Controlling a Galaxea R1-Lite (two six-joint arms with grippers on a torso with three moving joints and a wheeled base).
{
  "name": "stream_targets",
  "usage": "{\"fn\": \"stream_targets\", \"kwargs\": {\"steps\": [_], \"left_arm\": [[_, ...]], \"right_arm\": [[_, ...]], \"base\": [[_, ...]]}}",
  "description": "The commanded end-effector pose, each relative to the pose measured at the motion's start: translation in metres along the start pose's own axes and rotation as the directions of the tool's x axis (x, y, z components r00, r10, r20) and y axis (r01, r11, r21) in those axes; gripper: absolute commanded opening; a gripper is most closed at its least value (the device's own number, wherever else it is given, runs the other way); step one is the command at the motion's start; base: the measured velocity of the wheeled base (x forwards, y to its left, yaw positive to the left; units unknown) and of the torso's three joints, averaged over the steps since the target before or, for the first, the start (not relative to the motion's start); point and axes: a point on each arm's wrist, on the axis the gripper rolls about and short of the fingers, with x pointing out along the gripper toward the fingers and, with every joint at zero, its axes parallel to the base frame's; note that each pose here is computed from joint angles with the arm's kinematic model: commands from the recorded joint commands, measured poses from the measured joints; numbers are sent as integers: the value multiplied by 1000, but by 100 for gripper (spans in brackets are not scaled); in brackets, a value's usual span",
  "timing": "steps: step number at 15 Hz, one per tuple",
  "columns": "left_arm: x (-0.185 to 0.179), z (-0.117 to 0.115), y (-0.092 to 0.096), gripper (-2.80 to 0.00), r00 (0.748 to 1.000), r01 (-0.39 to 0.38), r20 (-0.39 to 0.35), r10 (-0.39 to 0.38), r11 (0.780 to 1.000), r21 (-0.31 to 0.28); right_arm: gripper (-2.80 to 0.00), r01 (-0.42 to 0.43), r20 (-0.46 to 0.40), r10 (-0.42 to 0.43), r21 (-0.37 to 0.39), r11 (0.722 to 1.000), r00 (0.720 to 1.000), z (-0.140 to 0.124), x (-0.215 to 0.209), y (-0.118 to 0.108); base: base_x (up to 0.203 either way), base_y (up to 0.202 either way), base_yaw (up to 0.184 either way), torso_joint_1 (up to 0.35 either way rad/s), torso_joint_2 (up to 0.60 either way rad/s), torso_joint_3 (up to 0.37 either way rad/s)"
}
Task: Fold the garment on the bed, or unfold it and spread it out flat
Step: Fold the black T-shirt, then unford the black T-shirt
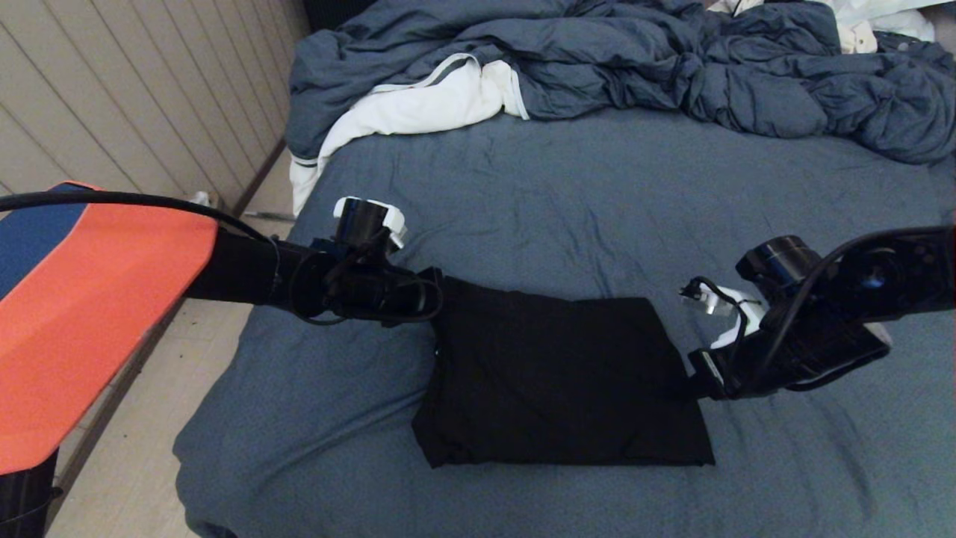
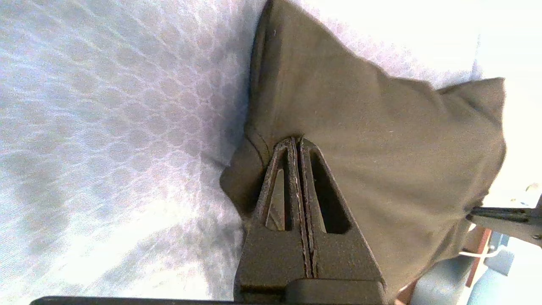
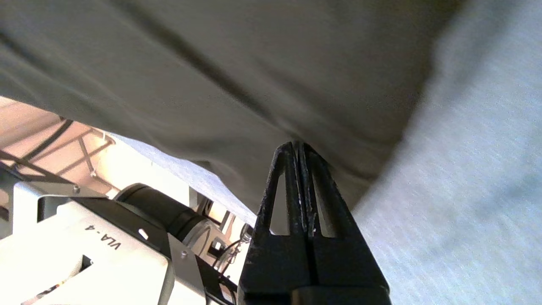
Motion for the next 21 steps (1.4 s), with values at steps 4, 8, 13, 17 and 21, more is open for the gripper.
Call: {"fn": "stream_targets", "kwargs": {"steps": [4,8,13,17,21], "left_arm": [[-37,12,-18,-280,999,24,44,-25,1000,9],[-79,15,-40,-280,994,57,89,-59,998,28],[-158,-12,-51,-280,987,45,153,-54,997,60],[-237,-60,-44,-280,974,26,220,-47,995,96],[-291,-98,-26,-280,921,-145,378,94,983,110]], "right_arm": [[-280,17,87,-16,-16,1000,996,-6,-32,4],[-280,37,202,-23,-70,997,979,-14,-71,27],[-280,88,362,-35,-132,987,932,-38,-125,55],[-280,122,419,-33,-186,975,907,-86,-146,73],[-280,153,484,-45,-184,971,874,-113,-162,82]], "base": [[0,0,0,0,0,0],[0,0,0,0,0,0],[0,0,0,0,0,0],[0,0,0,0,0,0],[0,0,0,0,0,0]]}}
